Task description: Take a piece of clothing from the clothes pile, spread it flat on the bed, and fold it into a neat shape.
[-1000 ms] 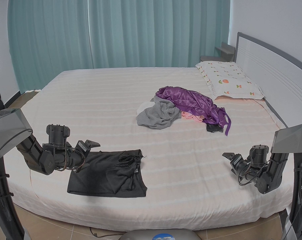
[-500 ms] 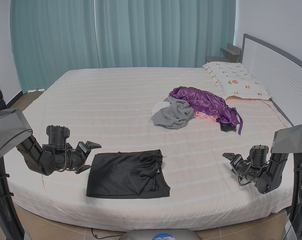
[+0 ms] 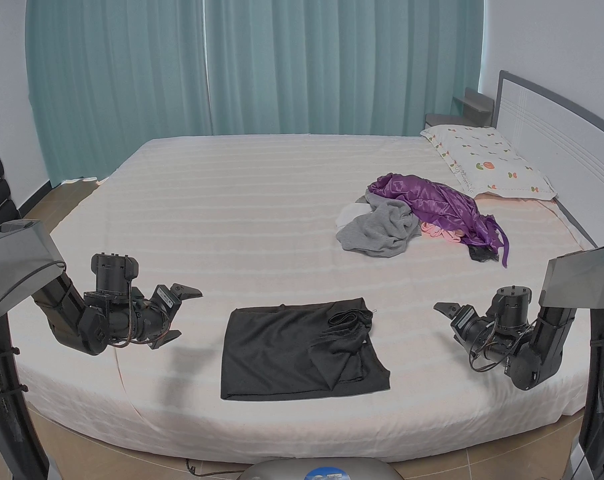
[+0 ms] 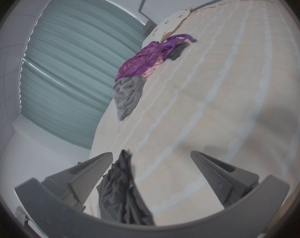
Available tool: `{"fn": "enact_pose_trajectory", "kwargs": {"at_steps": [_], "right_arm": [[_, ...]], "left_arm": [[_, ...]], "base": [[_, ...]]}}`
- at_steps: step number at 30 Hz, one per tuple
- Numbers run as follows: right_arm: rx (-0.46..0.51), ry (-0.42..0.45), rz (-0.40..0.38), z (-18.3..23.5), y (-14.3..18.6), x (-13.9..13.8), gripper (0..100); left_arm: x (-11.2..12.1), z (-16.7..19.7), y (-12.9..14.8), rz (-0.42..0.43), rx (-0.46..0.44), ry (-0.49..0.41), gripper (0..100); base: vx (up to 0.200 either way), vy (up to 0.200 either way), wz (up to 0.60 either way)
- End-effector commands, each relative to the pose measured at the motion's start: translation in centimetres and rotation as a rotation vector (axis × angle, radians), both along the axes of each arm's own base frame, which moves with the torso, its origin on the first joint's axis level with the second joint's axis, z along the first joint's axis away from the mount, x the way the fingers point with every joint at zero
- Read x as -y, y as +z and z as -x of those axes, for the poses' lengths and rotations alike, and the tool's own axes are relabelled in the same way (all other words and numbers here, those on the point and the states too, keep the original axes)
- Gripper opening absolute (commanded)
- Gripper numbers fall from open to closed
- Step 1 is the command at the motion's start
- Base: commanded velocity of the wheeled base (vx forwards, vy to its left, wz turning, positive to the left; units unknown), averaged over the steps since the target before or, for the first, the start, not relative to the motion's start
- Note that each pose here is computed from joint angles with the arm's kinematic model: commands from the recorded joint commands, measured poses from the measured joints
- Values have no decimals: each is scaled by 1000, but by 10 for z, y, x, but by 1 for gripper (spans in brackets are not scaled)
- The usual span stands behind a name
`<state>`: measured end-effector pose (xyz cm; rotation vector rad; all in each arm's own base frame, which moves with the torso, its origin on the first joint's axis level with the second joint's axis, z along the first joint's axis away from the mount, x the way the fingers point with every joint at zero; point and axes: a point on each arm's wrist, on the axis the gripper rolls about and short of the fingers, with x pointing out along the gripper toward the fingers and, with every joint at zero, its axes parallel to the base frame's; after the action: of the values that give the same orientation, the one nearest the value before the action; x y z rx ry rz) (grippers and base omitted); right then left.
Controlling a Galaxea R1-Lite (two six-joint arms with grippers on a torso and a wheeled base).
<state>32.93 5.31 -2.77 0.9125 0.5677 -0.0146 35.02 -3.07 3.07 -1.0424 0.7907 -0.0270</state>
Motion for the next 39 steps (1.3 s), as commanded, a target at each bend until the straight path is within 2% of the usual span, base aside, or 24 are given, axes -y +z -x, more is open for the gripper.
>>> {"fn": "enact_pose_trajectory", "kwargs": {"at_steps": [1, 3, 4, 6, 10, 11, 15, 16, 19, 21, 23, 26, 33, 39], "right_arm": [[61, 77, 38, 16, 27, -43, 100], [67, 103, 55, 19, 29, -54, 100], [52, 165, 99, 24, 32, -72, 100], [33, 228, 154, 23, 33, -93, 100], [-8, 265, 253, 13, 29, -116, 100], [-12, 282, 298, 7, 28, -125, 100], [-34, 320, 409, -7, 29, -134, 100], [-63, 325, 466, -14, 25, -136, 100], [-104, 331, 544, -20, 20, -138, 100], [-137, 366, 631, -21, 13, -138, 100], [-140, 386, 674, -24, 9, -137, 100], [-170, 392, 716, -30, 1, -136, 100], [-125, 409, 709, -38, 9, -154, 100], [-214, 441, 744, -33, -2, -154, 100]], "left_arm": [[0, 6, -5, 4, 16, -2, 100], [0, 7, -5, 5, 21, -2, 100], [0, 8, -6, 6, 21, -5, 100], [0, 8, -6, 6, 22, -5, 100], [1, 8, -7, 2, 21, -7, 100], [2, 8, -7, 1, 21, -9, 100], [1, 8, -8, -1, 19, -9, 100], [1, 8, -8, -6, 21, -12, 100], [1, 8, -9, -11, 21, -17, 100], [2, 9, -10, -18, 18, -21, 100], [2, 9, -10, -24, 20, -23, 100], [2, 9, -11, -24, 19, -23, 100], [2, 9, -11, -25, 19, -24, 100], [2, 9, -11, -26, 19, -23, 100]], "base": [[0, 200, 0], [0, 200, 0], [0, 200, 0], [0, 200, 0], [0, 50, 0], [0, 0, 0], [0, 0, 0], [0, 0, 0], [0, 0, 0], [0, 0, 0], [0, 0, 0], [0, 0, 0], [0, 0, 0], [0, 0, 0]]}}
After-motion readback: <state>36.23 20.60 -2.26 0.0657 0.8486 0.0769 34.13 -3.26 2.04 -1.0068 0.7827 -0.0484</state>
